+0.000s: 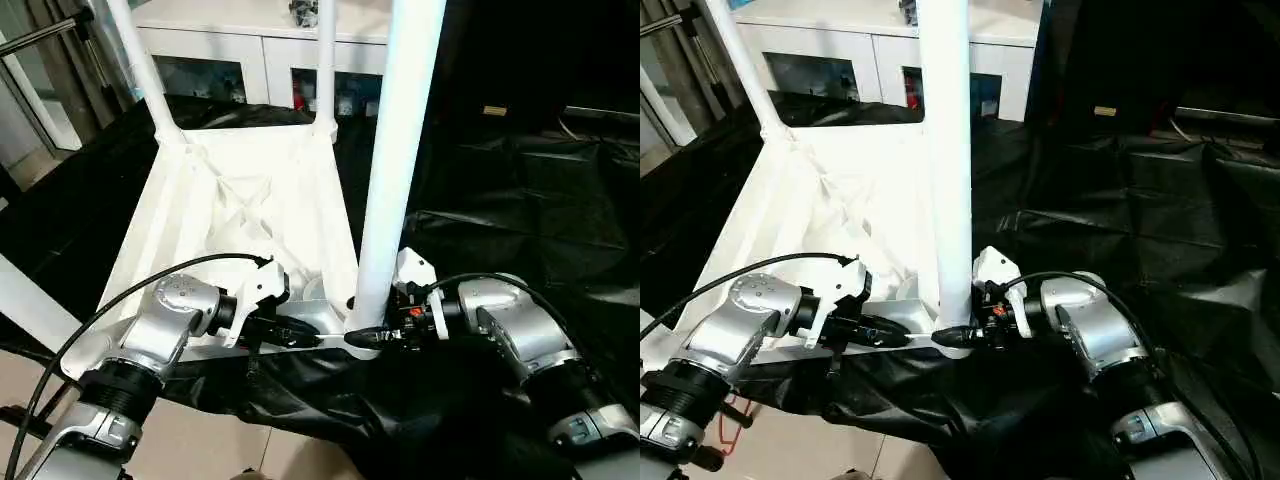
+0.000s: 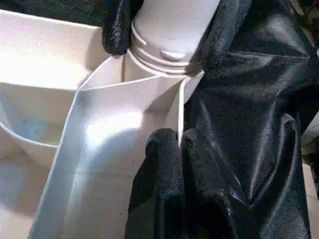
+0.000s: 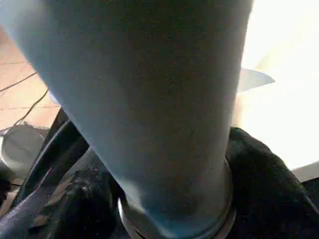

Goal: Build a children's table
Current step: Rotate leg to tighten

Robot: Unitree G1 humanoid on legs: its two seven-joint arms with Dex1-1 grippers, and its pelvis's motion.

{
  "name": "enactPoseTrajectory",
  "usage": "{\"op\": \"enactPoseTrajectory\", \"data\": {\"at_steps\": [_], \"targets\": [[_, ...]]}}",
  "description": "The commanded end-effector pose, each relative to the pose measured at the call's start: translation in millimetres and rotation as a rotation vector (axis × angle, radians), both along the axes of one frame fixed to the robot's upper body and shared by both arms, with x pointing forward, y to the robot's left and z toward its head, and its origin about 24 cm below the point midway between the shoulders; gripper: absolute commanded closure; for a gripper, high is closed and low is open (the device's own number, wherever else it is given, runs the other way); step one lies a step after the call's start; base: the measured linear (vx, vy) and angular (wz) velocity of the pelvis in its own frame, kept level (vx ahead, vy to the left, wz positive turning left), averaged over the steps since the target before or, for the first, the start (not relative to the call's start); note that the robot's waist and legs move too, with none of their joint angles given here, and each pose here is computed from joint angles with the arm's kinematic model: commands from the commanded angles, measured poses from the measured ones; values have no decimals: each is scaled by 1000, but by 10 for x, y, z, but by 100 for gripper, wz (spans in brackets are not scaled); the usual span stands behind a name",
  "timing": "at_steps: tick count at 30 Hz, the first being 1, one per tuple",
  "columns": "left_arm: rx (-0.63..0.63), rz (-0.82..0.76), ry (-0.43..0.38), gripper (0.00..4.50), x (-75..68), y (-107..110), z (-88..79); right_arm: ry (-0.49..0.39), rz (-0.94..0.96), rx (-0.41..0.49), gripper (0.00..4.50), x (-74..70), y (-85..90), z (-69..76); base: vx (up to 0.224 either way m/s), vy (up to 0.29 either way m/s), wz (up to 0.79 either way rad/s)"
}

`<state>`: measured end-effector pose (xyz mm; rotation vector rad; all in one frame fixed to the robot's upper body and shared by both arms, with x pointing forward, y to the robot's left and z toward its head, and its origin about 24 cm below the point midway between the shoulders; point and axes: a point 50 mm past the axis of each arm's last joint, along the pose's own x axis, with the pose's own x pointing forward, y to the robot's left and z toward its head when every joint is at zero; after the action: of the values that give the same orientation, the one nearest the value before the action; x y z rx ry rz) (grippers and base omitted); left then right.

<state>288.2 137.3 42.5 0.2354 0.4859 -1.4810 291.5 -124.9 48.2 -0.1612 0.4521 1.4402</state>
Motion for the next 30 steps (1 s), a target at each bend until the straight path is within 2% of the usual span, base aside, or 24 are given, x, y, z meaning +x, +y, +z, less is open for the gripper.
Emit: {"op": "enactPoseTrajectory", "data": {"at_steps": [1, 3, 5, 8, 11, 13, 15, 17, 20, 22, 23, 25, 26, 30], "targets": [[-50, -24, -39, 450, 16, -116, 89, 66, 75, -3, 186, -124, 118, -111, 0, 0, 0], [-47, 13, -53, 450, 43, -124, 75, 50, 36, 7, 187, -103, 133, -127, 0, 0, 0], [-15, 126, -92, 450, 138, -145, 35, 9, -157, -14, 187, 44, 167, -208, 0, 0, 0], [-1, 174, -105, 450, 180, -155, 19, 4, -244, -29, 188, 104, 180, -248, 0, 0, 0], [23, 327, -145, 450, 314, -239, 2, -5, -457, -54, 188, 224, 265, -346, -18, 1, -2], [25, 413, -148, 450, 379, -342, -1, 23, -580, -60, 188, 267, 372, -399, 0, 0, 0], [23, 425, -144, 450, 387, -359, -1, 29, -598, -61, 188, 272, 389, -408, 0, 0, 0], [22, 490, -164, 450, 438, -457, 5, 34, -697, -69, 188, 303, 509, -447, 0, 0, 0], [22, 538, -190, 450, 475, -533, 12, 2, -750, -82, 188, 323, 613, -460, 0, 0, 0], [18, 509, -200, 450, 459, -579, 12, -32, -736, -80, 188, 318, 680, -450, 0, 0, 0], [10, 475, -204, 450, 440, -600, 15, -29, -719, -60, 118, 316, 696, -433, 0, 0, 0], [-3, 421, -207, 450, 409, -602, 23, -16, -694, -26, 118, 324, 667, -395, 0, 0, 0], [-3, 421, -207, 450, 409, -602, 23, -16, -694, -26, 101, 324, 667, -395, 0, 0, 0], [-33, 291, -209, 450, 317, -524, 37, -45, -560, -4, 72, 326, 498, -301, 0, 0, 0]]}}
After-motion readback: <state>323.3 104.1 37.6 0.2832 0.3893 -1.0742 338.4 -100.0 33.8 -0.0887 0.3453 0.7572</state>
